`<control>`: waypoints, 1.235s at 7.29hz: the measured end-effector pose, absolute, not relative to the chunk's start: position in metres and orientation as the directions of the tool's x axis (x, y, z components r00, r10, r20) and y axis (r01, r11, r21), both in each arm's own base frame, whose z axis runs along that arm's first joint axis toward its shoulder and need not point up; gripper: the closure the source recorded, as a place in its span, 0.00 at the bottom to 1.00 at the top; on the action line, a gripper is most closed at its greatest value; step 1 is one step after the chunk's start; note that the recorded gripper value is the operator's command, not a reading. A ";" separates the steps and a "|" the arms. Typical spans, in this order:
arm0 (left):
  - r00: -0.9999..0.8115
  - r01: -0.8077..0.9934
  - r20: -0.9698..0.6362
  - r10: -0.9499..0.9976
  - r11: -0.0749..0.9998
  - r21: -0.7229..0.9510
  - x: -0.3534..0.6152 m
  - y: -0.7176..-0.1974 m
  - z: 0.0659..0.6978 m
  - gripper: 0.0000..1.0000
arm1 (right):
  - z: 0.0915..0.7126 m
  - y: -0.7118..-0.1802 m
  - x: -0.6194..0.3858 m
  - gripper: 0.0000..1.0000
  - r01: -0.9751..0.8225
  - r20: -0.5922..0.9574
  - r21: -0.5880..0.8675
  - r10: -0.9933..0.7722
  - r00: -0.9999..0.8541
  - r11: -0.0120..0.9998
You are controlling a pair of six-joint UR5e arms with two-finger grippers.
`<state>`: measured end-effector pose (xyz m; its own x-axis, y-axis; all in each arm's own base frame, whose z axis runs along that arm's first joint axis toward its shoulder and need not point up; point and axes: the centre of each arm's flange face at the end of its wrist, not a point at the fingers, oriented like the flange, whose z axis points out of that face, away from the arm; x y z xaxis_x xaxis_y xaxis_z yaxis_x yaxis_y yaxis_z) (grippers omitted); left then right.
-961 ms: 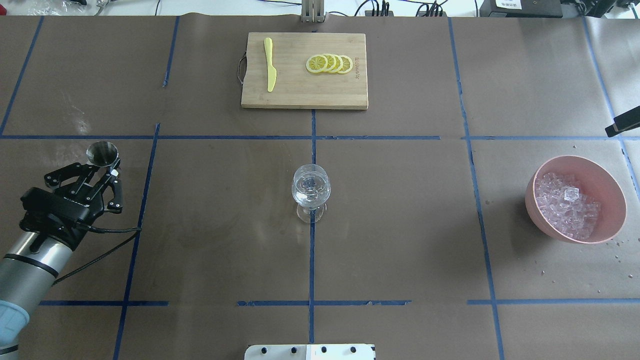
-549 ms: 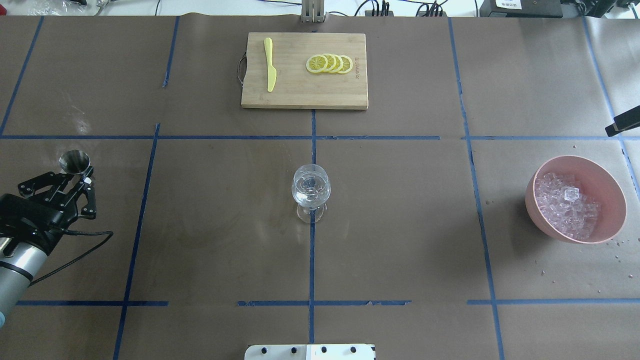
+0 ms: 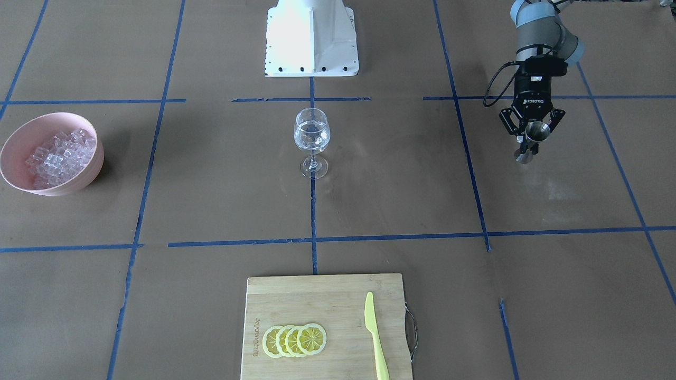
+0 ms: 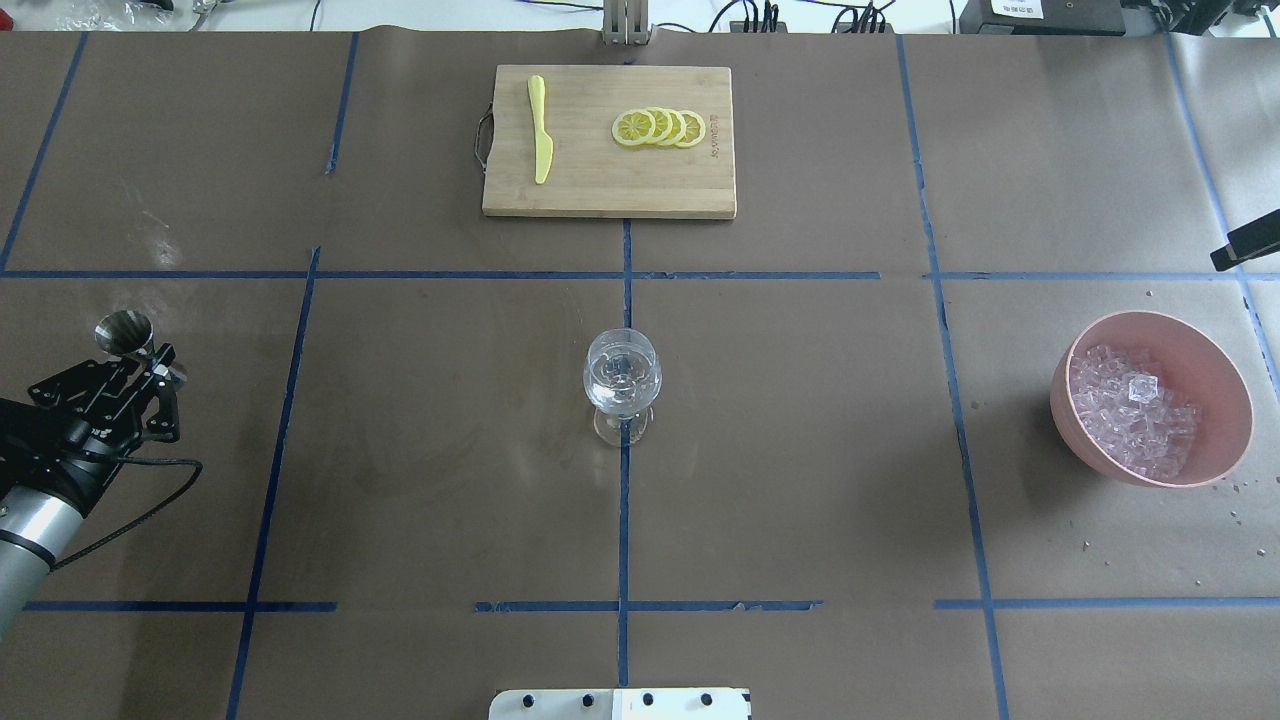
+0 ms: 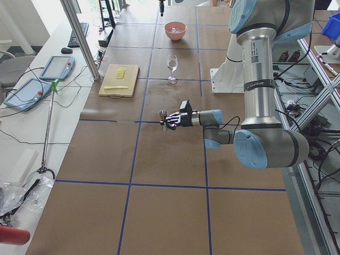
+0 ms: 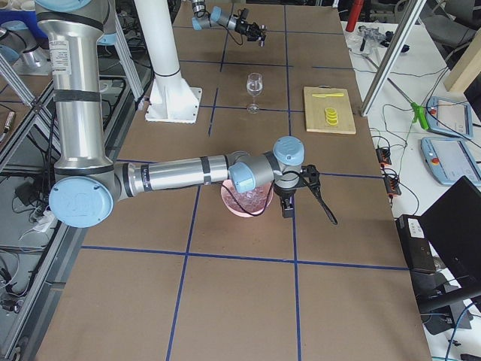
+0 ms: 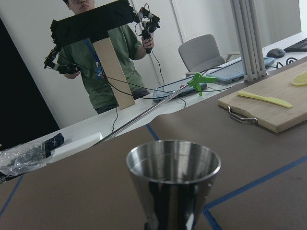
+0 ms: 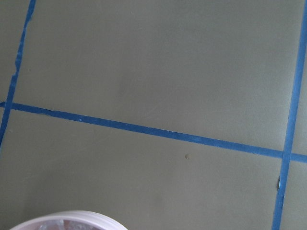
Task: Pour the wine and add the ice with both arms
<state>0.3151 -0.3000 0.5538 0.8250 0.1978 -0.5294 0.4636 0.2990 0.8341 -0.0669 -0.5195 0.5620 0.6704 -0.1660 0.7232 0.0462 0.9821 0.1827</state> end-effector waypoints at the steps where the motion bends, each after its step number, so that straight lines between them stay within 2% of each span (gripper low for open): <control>1: 0.791 0.516 -0.583 0.185 0.309 0.799 0.316 -0.299 0.564 1.00 | 0.562 -0.519 -0.067 0.00 0.046 0.723 0.182 -0.166 0.671 0.982; 3: 0.735 0.588 -0.659 0.160 0.331 0.738 0.317 -0.297 0.582 1.00 | 0.563 -0.519 -0.067 0.00 0.046 0.723 0.181 -0.165 0.671 0.982; 9: 0.712 0.618 -0.687 0.148 0.333 0.712 0.333 -0.299 0.591 1.00 | 0.563 -0.520 -0.068 0.00 0.046 0.723 0.180 -0.164 0.671 0.983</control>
<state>0.3332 -0.2993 0.5909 0.7118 0.1480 -0.6866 0.6177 0.3332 0.7123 -0.0677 -0.5203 0.5628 0.6707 -0.1643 0.7233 0.0465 0.9825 0.1801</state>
